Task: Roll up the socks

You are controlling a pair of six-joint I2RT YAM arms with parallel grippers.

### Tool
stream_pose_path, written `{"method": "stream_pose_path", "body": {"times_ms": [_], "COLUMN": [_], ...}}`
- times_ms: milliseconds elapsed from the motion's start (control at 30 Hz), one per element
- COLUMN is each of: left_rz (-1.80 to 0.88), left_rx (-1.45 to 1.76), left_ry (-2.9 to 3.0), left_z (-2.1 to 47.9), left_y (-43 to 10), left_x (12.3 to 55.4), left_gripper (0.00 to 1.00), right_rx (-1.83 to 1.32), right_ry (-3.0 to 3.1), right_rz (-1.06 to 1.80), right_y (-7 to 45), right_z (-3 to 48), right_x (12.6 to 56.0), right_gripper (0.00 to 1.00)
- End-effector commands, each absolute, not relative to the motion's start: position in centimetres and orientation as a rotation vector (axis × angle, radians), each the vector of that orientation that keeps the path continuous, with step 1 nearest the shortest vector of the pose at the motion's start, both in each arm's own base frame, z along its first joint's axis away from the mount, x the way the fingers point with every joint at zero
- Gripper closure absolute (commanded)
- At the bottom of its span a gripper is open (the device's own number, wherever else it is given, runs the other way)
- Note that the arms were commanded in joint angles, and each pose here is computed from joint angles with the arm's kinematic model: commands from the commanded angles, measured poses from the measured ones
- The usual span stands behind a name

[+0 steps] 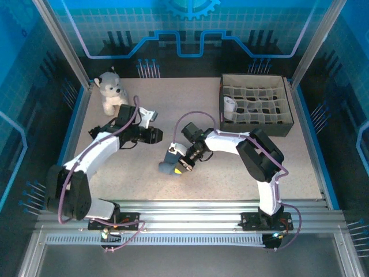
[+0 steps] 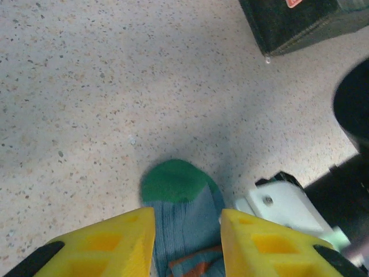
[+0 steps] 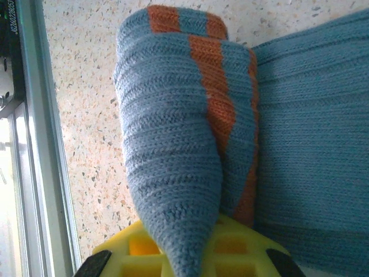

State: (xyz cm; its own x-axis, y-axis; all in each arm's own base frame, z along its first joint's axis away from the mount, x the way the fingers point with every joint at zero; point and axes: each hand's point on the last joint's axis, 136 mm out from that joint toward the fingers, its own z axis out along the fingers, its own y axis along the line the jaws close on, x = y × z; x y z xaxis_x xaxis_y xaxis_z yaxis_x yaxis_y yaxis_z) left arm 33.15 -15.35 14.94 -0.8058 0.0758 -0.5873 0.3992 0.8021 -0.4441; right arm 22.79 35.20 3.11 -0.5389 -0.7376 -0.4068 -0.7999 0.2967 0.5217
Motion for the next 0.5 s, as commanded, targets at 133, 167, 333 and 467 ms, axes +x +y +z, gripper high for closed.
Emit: {"method": "stream_pose_path", "body": {"times_ms": [133,167,333,467], "left_rz": [-0.686,-0.649,-0.503,-0.544], "left_rx": [0.716,0.750,0.785,0.660], "left_ry": [2.013,1.994,2.032,2.032], "left_z": [20.8,21.1,21.3,20.6], "left_y": [-16.3,-16.1,-14.7,-14.6], "left_x": [30.9,30.8,31.1,31.8], "left_gripper": [0.64,0.65,0.66,0.62], "right_rx": [-1.431,-1.429,-1.423,-1.424], "right_ry": [2.724,2.728,2.716,2.718], "right_rz": [0.895,0.892,0.878,0.856], "right_y": [31.8,31.7,31.8,31.8], "right_z": [-1.0,-1.0,-0.5,-0.5], "right_x": [22.8,23.0,23.8,24.2], "right_gripper": [1.00,1.00,1.00,1.00]}}
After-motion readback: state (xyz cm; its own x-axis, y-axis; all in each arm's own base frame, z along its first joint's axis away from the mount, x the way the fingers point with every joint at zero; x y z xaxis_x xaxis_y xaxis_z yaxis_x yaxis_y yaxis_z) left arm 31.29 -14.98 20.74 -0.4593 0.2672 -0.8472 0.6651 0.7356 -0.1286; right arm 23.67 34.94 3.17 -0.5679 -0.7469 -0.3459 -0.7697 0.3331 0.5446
